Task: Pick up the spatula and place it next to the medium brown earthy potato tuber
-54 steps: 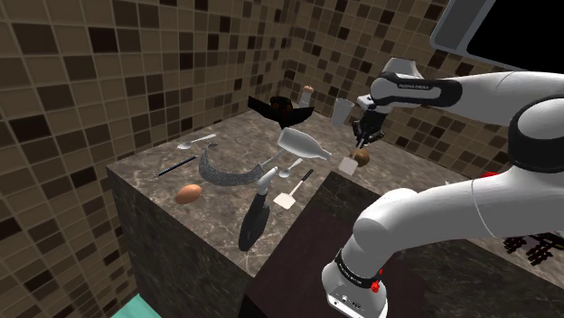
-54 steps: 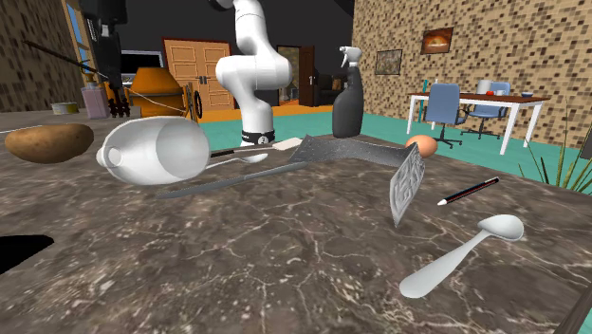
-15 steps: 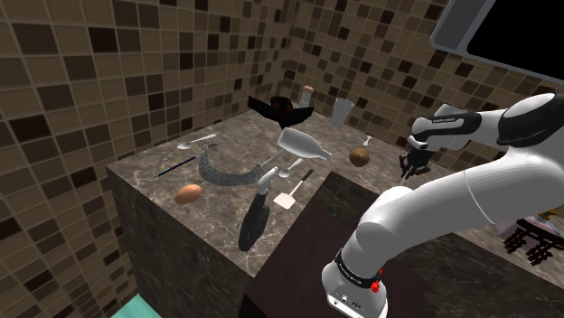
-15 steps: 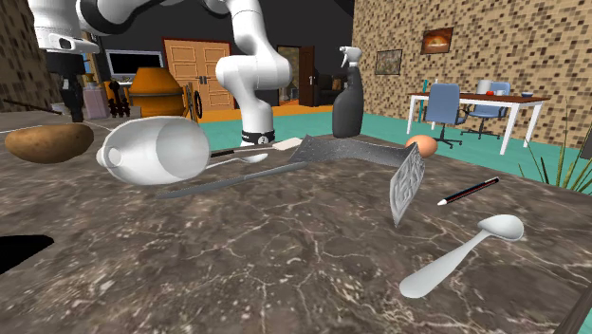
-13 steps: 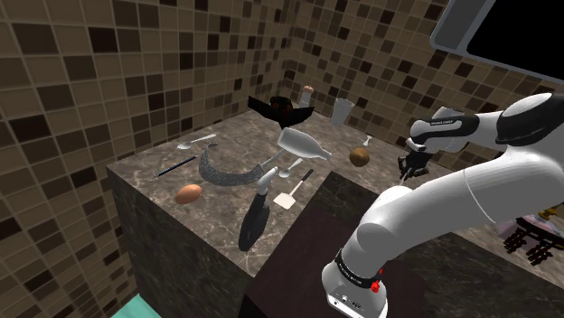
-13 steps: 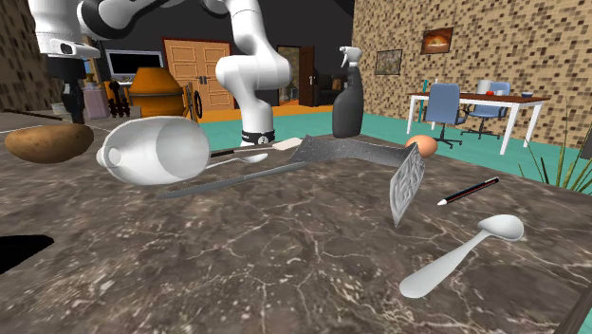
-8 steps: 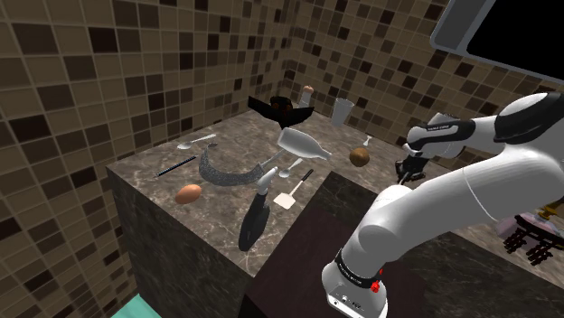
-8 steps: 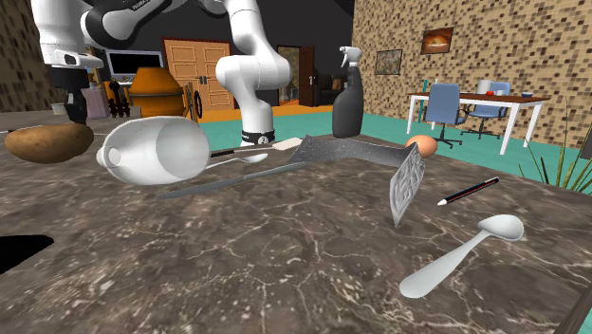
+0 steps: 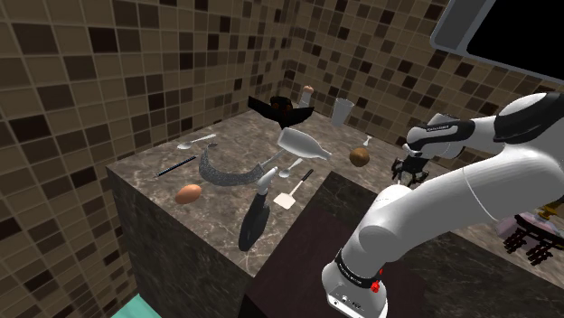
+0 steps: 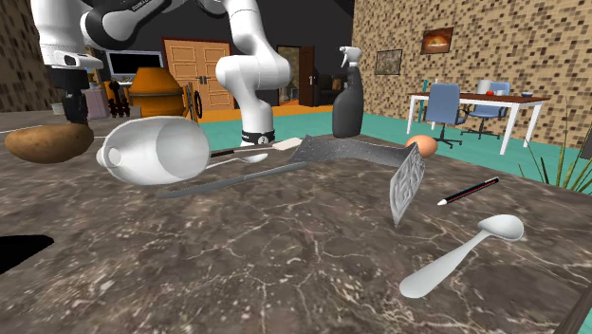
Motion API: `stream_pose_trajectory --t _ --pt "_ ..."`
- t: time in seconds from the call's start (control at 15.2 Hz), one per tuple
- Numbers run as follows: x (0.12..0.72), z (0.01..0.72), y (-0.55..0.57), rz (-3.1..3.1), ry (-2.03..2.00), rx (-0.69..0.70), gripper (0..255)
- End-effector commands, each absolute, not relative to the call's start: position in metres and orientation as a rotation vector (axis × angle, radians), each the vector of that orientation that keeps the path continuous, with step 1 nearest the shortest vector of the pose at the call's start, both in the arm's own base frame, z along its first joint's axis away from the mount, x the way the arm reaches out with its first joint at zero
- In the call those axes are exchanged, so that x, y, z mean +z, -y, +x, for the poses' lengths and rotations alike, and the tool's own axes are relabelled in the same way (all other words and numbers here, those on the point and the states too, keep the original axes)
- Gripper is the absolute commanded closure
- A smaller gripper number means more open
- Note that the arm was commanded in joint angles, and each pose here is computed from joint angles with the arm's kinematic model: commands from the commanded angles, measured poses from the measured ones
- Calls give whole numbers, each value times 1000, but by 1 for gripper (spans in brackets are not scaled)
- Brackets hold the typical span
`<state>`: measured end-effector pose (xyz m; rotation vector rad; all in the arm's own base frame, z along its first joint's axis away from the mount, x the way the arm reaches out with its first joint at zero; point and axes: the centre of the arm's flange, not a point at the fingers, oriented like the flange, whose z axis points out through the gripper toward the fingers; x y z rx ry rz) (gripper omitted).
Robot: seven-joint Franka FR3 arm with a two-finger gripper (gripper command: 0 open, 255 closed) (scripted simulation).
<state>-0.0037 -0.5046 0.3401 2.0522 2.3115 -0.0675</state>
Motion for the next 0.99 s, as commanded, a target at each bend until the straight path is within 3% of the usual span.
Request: stream_pose_trajectory --t 0.0,0.2,0.46,0.92 --pt "340 -4 505 2052 -2311 -67 0" --pt "340 -4 505 2052 -2311 -67 0" --pt "390 -4 501 2052 -2311 -68 0" --pt "390 -4 501 2052 -2311 -67 0"
